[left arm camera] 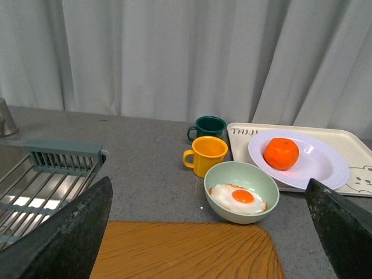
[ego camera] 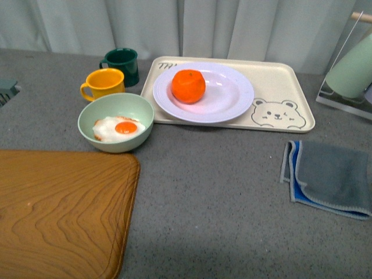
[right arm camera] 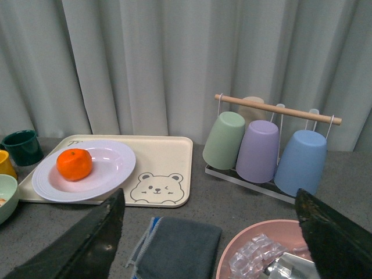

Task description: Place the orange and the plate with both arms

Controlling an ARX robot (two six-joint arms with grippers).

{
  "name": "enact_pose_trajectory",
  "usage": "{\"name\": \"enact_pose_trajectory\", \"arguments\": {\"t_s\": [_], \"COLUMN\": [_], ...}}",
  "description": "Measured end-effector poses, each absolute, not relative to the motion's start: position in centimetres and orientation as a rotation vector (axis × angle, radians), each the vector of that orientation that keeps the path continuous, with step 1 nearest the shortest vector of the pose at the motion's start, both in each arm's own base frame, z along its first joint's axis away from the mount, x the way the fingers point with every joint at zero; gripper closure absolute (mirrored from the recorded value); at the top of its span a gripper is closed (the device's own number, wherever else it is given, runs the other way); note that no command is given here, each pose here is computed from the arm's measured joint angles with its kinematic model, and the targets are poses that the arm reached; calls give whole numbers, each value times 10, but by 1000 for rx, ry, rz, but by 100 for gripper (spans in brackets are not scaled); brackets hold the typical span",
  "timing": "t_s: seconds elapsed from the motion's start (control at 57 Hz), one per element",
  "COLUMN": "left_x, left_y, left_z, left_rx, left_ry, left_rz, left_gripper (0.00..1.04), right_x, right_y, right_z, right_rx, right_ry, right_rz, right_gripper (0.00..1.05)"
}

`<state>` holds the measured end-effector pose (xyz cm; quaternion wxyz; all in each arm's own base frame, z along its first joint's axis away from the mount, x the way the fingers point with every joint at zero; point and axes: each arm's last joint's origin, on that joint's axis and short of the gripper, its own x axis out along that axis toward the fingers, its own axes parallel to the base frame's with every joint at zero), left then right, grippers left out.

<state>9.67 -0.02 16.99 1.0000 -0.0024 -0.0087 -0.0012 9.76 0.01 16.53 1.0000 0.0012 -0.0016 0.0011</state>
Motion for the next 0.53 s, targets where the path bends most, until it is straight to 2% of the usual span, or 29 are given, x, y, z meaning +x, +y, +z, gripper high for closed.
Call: {"name": "enact_pose_trajectory", "arguments": {"t_s": [0.07,0.123,0.526], "left_x": [97,97,97], "left_y": [0,0,0], "left_z": [170,170,170], "left_rx": [-5,-5,-5], "left_ry": [-17,-17,-17], "left_rz": [-2,-2,-2], "left_gripper": [7,7,7], "right_x": [98,98,98], "right_y": [0,0,0], "right_z": [165,165,165], "right_rx": [3,2,3], "right_ry": [-3,-3,-3], "right_rz": [2,2,2], "right_gripper": [7,10,9]}}
